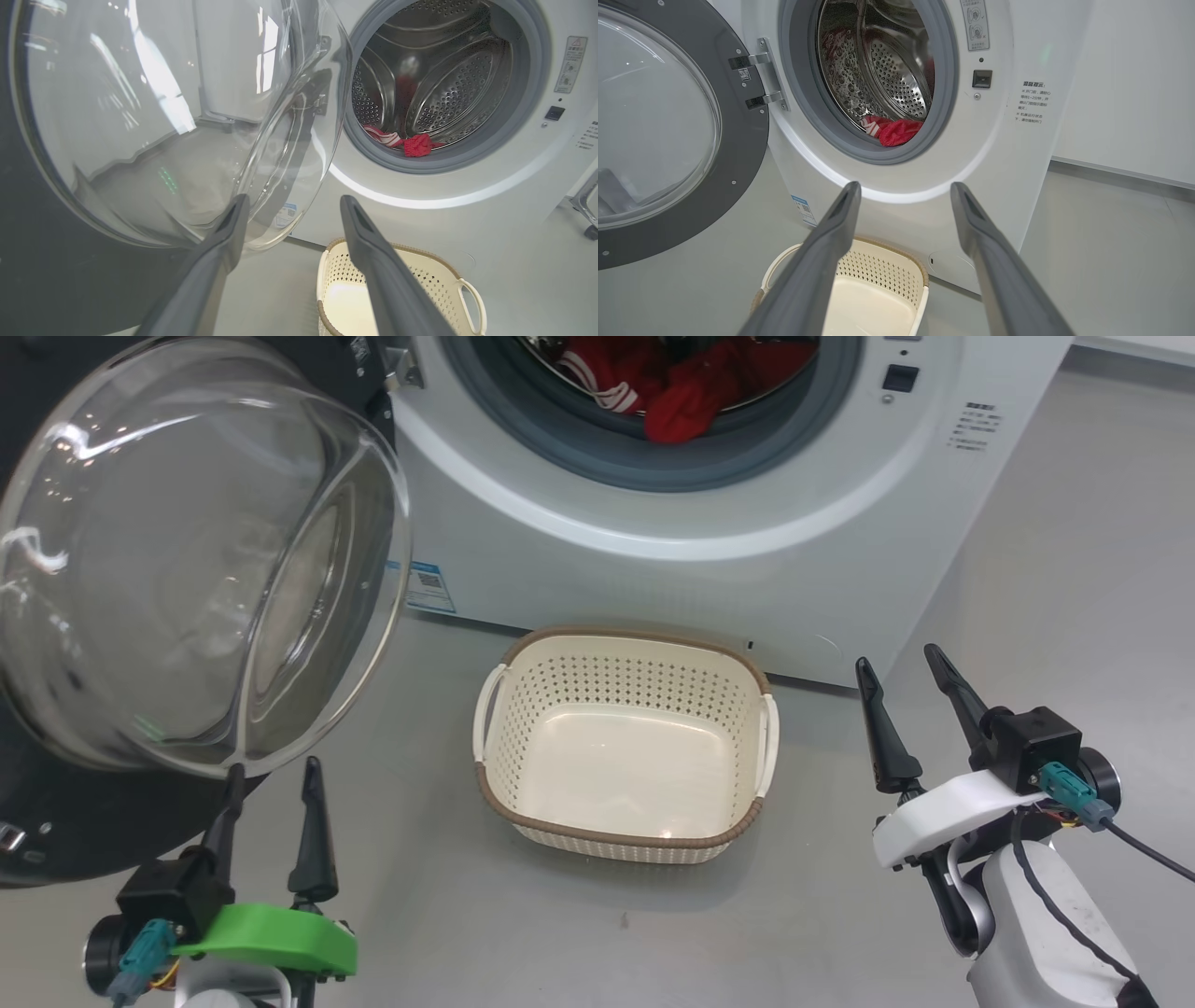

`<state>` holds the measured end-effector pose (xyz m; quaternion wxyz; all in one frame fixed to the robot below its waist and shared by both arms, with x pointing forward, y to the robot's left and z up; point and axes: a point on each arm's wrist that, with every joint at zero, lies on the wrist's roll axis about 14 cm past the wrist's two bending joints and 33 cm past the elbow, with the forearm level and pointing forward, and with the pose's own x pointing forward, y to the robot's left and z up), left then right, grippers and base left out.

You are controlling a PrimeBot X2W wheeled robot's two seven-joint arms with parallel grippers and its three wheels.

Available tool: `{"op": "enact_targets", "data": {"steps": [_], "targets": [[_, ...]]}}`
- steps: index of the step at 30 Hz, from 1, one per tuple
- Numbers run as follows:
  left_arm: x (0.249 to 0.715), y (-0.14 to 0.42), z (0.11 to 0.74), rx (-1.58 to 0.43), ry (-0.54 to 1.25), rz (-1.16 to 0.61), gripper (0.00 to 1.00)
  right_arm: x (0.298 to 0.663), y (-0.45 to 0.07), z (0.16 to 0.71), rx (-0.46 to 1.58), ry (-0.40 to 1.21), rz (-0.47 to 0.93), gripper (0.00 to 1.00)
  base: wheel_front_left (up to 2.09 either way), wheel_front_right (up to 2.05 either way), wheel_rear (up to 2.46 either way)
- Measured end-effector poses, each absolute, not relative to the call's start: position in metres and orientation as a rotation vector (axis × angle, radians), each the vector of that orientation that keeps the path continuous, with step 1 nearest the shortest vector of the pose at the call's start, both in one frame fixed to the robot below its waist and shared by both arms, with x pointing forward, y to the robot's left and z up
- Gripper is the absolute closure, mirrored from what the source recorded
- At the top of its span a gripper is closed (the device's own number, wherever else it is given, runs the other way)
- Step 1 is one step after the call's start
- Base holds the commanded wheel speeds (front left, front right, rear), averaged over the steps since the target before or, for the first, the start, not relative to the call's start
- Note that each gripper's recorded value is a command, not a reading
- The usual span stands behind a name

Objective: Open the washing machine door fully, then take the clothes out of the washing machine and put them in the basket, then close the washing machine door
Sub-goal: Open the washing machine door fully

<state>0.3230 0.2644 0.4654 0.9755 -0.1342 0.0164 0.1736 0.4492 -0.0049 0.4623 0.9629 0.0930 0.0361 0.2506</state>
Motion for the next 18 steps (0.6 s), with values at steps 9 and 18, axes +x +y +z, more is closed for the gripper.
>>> {"op": "enact_targets", "data": {"steps": [9,18], "targets": [[0.346,0.230,0.472,-0.262,0.020,0.225,0.00,0.445,-0.029,0.465,0.181,0.065,0.452,0.00,0.00,0.00,0.00],[0.365,0.205,0.469,-0.267,0.044,0.138,0.00,0.440,-0.060,0.467,0.171,0.059,0.376,0.00,0.00,0.00,0.00]]}}
